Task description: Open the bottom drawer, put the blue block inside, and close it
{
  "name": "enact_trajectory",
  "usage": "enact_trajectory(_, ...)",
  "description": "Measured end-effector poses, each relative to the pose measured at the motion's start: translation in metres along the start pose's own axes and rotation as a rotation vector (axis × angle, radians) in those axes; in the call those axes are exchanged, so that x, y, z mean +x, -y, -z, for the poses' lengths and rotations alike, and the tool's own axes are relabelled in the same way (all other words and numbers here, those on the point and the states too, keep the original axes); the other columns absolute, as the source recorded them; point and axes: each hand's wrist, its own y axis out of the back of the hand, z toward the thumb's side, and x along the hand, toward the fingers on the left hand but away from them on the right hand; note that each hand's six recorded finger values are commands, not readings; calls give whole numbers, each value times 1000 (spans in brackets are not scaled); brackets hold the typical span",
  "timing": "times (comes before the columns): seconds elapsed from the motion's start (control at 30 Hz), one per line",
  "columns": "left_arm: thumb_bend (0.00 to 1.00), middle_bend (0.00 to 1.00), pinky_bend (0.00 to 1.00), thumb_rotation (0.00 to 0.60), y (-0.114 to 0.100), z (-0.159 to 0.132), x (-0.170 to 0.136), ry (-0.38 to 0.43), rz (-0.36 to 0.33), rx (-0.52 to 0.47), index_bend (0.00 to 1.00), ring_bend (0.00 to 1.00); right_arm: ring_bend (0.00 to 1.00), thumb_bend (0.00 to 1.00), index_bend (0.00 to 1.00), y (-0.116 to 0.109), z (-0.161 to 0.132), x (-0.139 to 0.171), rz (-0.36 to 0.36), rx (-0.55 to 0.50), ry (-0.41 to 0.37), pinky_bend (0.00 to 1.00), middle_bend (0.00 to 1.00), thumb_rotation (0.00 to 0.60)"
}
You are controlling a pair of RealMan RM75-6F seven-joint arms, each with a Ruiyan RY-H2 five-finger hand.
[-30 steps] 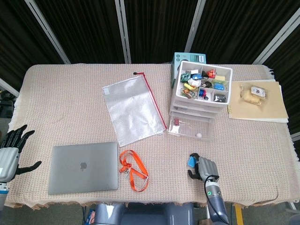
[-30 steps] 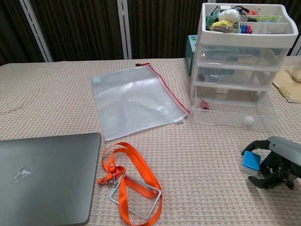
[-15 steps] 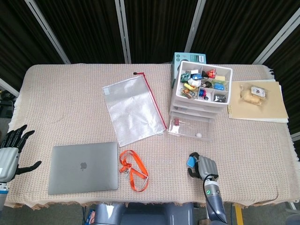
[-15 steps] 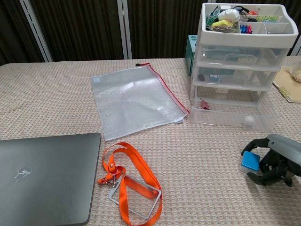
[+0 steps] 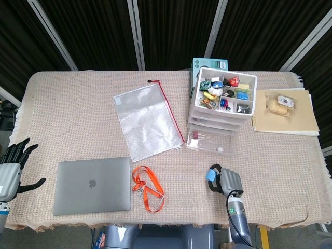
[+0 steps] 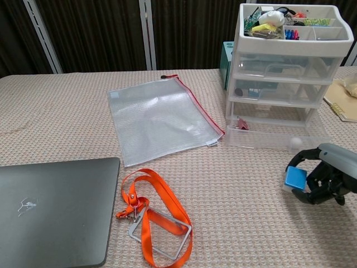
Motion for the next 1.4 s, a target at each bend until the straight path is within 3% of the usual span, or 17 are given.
enact_trajectory(0.23, 189, 0, 0, 600, 0, 0, 0, 0, -1, -1, 138, 0, 851, 324, 712, -9, -5, -3, 24, -25, -10, 705, 834, 600)
enact_trajectory(0.53, 191, 0, 0, 600, 0, 0, 0, 2, -3, -3, 137, 0, 851, 324, 712, -48, -24, -21, 126, -39, -32, 705, 834, 600)
enact_trajectory(0.7, 191, 0, 0, 600, -1, 0, 0, 4, -2, -4, 138, 0, 851, 325, 703, -74, -28, -40, 196, -62, -3, 705, 834, 600)
enact_trajectory(0.87, 191, 0, 0, 600, 0, 0, 0, 2, 2, -4, 138, 0, 851, 317, 680, -85, -23, -56, 231, -56, 36, 705, 834, 600)
enact_trajectory(1.13, 190, 0, 0, 600, 0, 1, 0, -2, 5, -4, 138, 0, 850, 229, 390, -86, -18, -71, 240, -75, 79, 705, 834, 600)
enact_trajectory(1.4, 191, 0, 0, 600, 0, 0, -1, -1, 4, -6, 138, 0, 850, 177, 248, -82, -19, -71, 234, -80, 82, 706, 833, 600)
